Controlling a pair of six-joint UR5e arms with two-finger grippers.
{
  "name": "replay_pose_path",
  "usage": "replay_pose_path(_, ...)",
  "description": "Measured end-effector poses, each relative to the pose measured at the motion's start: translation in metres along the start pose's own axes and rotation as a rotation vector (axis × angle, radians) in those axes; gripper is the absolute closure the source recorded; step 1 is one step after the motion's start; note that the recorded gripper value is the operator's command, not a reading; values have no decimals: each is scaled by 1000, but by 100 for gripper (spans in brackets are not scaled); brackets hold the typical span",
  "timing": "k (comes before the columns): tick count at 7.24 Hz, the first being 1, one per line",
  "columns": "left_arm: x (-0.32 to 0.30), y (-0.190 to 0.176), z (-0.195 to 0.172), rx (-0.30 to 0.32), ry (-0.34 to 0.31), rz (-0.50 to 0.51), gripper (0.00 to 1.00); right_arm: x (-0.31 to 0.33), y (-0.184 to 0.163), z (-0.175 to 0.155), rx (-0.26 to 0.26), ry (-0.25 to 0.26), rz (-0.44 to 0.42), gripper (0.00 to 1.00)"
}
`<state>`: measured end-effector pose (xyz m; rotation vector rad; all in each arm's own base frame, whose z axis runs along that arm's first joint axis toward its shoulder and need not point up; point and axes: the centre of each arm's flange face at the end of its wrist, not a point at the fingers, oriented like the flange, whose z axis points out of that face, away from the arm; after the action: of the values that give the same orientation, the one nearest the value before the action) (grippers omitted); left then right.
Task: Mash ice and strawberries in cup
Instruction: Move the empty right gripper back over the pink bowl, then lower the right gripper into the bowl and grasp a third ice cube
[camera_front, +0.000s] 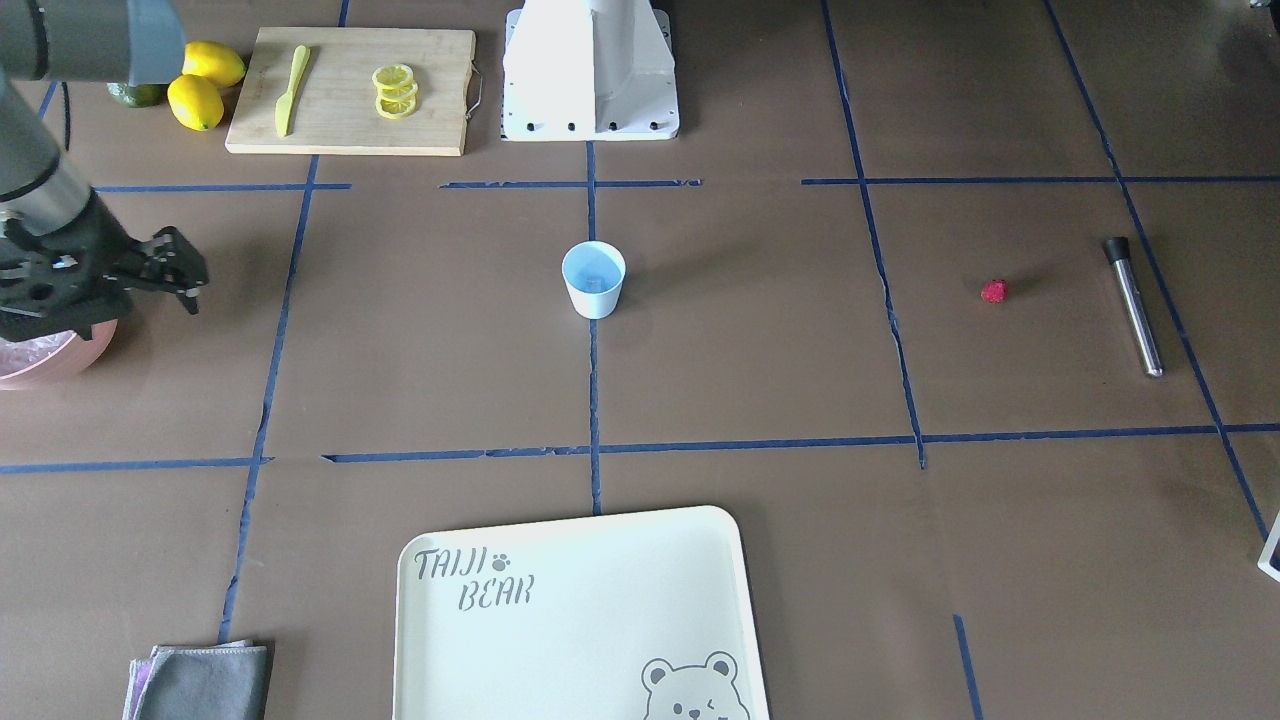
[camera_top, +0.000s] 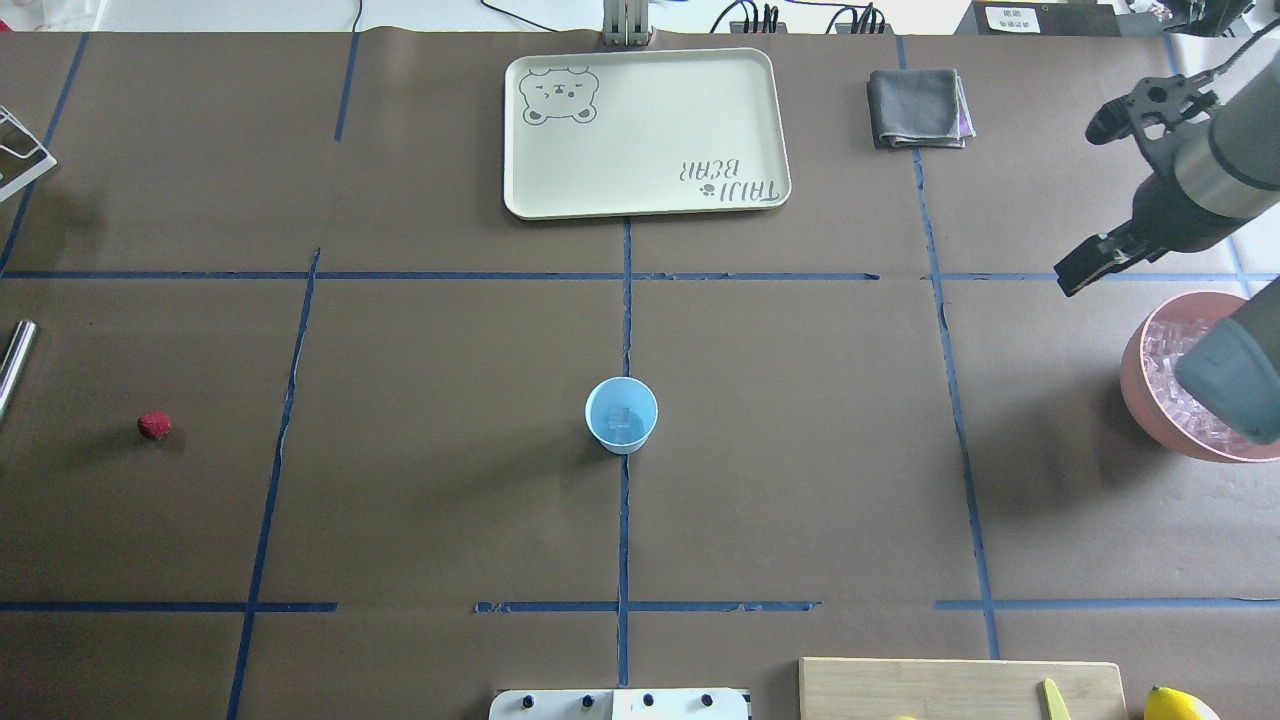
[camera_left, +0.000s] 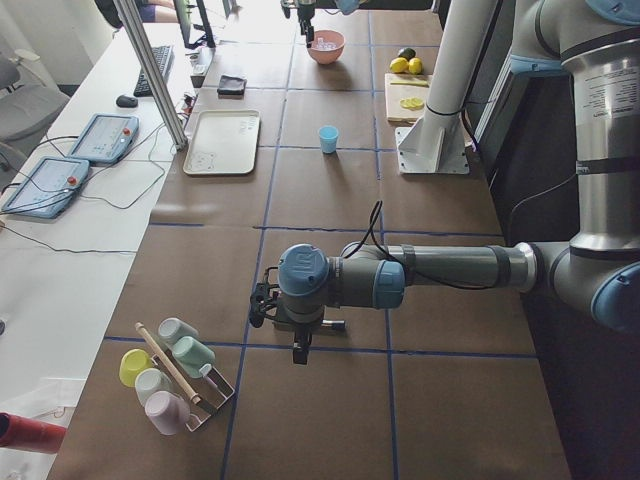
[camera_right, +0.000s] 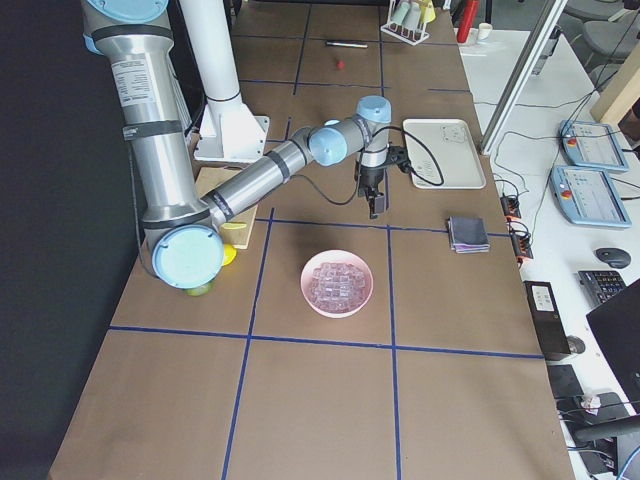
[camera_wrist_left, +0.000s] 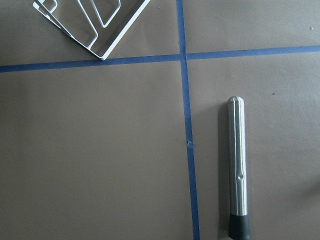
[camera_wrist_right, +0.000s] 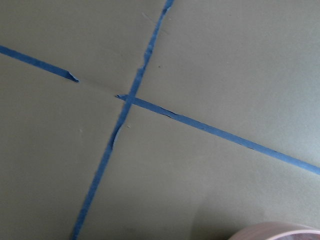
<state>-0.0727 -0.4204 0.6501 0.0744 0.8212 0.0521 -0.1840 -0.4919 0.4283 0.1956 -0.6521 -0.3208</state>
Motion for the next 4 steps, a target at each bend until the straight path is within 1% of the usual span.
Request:
replay_pose_path(1,0,0,0,0,0,0,0,29,27,15,13,0,-15,2)
replay_pose_path(2,0,0,0,0,0,-1,0,53,54,33,10,8,-28,6)
replay_pose_path(4,0,1,0,-1,1,-1,0,87,89,65,-9,49,-26,9)
